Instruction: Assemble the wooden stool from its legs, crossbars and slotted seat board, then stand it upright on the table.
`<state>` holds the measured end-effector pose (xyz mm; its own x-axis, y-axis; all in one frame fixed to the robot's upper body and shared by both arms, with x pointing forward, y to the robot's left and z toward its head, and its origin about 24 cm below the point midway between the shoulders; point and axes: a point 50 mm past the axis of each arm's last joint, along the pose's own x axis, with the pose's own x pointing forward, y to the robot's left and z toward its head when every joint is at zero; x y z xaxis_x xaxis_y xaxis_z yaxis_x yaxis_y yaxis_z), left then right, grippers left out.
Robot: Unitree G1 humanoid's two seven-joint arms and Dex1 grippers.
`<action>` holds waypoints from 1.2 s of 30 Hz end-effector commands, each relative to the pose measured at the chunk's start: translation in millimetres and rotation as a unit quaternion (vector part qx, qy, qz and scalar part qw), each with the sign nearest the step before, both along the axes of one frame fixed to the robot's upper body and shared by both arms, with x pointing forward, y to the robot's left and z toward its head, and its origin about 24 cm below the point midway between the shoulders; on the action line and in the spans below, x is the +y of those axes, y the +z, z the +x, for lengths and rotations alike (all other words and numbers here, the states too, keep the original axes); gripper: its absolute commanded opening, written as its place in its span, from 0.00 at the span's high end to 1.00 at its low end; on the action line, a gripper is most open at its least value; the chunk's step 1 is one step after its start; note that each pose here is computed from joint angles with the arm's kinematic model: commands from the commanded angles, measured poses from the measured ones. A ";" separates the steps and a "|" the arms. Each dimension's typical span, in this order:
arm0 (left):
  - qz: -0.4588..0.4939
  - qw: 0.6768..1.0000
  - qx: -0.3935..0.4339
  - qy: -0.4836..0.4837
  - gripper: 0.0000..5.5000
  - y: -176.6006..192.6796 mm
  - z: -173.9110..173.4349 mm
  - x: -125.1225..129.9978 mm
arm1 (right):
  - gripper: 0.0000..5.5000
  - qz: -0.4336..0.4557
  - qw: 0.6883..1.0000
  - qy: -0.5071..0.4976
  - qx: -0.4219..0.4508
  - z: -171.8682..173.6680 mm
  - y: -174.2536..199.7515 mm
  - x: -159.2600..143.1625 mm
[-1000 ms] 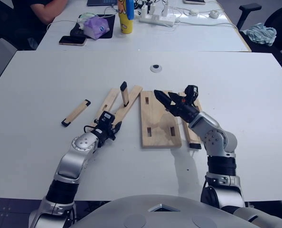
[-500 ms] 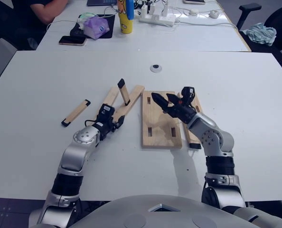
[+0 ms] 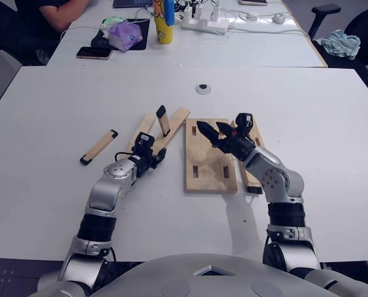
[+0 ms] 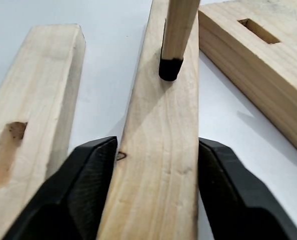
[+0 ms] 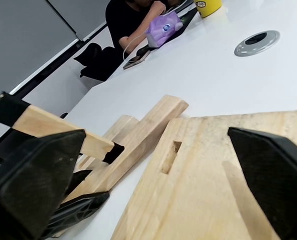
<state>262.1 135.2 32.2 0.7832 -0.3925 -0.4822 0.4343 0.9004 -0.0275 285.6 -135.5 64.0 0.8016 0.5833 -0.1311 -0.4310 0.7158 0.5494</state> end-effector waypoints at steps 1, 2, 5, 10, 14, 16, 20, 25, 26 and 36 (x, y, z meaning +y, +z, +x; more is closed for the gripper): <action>-0.017 1.000 -0.026 0.003 0.61 5.0 0.6 -0.4 | 0.03 -0.009 1.000 -0.001 -0.006 3.7 3.0 -2.2; -0.017 0.999 -0.037 0.000 0.62 7.4 1.3 -0.8 | 0.03 -0.010 1.000 -0.003 -0.006 4.0 3.0 -2.6; -0.035 0.996 -0.084 -0.003 0.62 19.6 4.6 -1.3 | 0.03 -0.004 1.000 -0.006 -0.007 4.8 4.4 -3.1; -0.052 0.981 -0.188 -0.015 0.62 46.4 7.6 4.6 | 0.09 0.060 0.998 -0.020 -0.012 8.7 15.3 -5.2; -0.057 0.970 -0.229 -0.055 0.62 57.6 6.6 7.4 | 0.18 0.168 0.985 -0.023 -0.009 13.5 36.1 -8.0; -0.058 0.968 -0.230 -0.083 0.62 56.5 4.0 6.0 | 0.24 0.205 0.979 -0.019 -0.004 16.0 43.6 -7.8; -0.070 0.962 -0.228 -0.132 0.62 54.9 -1.7 -2.4 | 0.34 0.250 0.968 -0.002 0.008 16.9 53.5 -4.7; -0.081 0.953 -0.231 -0.178 0.62 55.2 -7.5 -14.6 | 0.43 0.266 0.963 0.027 0.025 13.5 59.4 5.1; -0.085 0.952 -0.231 -0.185 0.62 55.6 -8.5 -16.7 | 0.43 0.272 0.961 0.031 0.031 12.6 59.2 6.6; -0.109 0.947 -0.208 -0.218 0.62 50.6 -16.7 -20.6 | 0.48 0.273 0.961 0.023 0.048 11.6 54.8 5.9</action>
<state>245.7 113.2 80.3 0.6316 -0.7738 -0.0485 0.7751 0.6286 0.0646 296.0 -127.5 116.8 0.7642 0.6303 0.1371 -0.3904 0.2827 0.8761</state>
